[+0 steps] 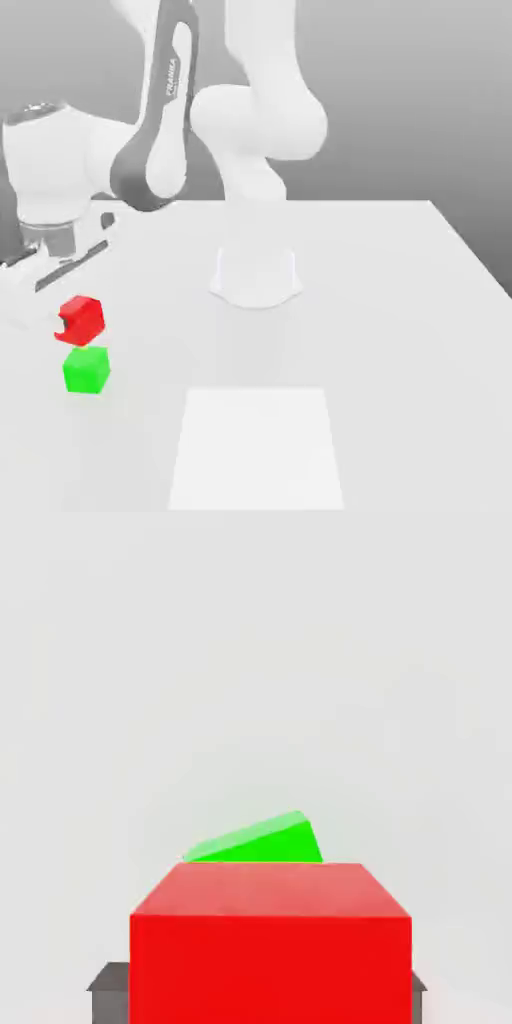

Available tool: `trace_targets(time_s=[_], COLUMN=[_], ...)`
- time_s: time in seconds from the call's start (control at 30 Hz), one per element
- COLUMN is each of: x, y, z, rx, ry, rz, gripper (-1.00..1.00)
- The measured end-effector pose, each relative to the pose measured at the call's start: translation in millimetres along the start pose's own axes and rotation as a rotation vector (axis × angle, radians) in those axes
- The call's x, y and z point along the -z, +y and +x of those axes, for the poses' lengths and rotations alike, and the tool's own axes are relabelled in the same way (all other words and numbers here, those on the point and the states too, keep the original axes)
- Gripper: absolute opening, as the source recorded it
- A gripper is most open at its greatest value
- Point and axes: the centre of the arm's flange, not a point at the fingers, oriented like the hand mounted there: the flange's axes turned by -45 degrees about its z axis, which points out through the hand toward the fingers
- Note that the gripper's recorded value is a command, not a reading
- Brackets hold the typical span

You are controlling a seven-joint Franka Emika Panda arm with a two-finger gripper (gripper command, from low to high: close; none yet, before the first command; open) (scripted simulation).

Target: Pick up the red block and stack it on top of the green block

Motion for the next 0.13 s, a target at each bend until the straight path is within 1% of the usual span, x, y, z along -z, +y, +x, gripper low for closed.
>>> trace_targets(time_s=[0.03,0.07,0.13], x=[-9.9,-15.4,-15.4], y=[0.4,0.9,0.9], z=[-1.3,-1.6,-1.6], rx=[0.003,0.003,0.003], ry=[0.0,-0.001,-0.001], rz=[0.0,0.0,0.0], gripper=[-1.0,1.0,1.0])
